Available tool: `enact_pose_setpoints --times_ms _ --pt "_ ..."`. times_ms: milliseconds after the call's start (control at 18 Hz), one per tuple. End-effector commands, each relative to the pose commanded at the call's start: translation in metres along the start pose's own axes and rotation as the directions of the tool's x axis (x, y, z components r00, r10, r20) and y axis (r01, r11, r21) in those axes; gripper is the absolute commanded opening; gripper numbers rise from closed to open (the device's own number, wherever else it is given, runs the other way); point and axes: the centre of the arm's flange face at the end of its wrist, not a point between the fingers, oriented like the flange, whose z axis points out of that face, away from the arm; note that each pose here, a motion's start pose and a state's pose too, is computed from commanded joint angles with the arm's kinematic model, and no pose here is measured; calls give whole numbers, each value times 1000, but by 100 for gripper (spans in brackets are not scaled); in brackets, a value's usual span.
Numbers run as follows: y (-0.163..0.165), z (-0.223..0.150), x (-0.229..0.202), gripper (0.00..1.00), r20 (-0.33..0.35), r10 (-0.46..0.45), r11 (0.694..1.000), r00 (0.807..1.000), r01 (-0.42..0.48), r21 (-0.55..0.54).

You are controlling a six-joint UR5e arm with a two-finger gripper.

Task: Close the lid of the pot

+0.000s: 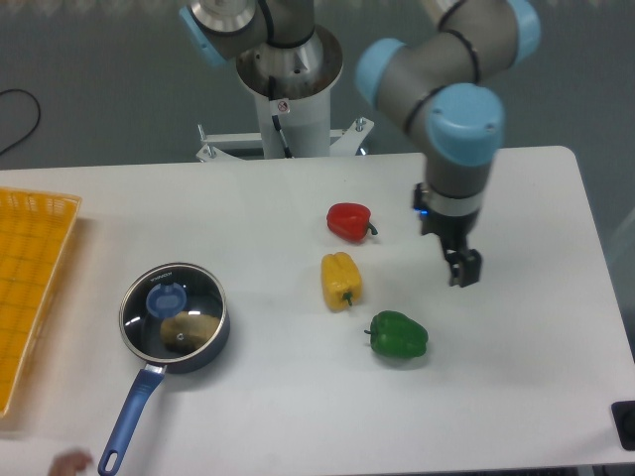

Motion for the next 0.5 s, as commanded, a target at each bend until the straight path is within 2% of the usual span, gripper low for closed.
enact_pose_setpoints --times_ms 167,500 --pt "3 0 -4 100 28 -2 1000 1000 2 -5" --pt "3 3 -4 100 27 -8 1000 1000 8 7"
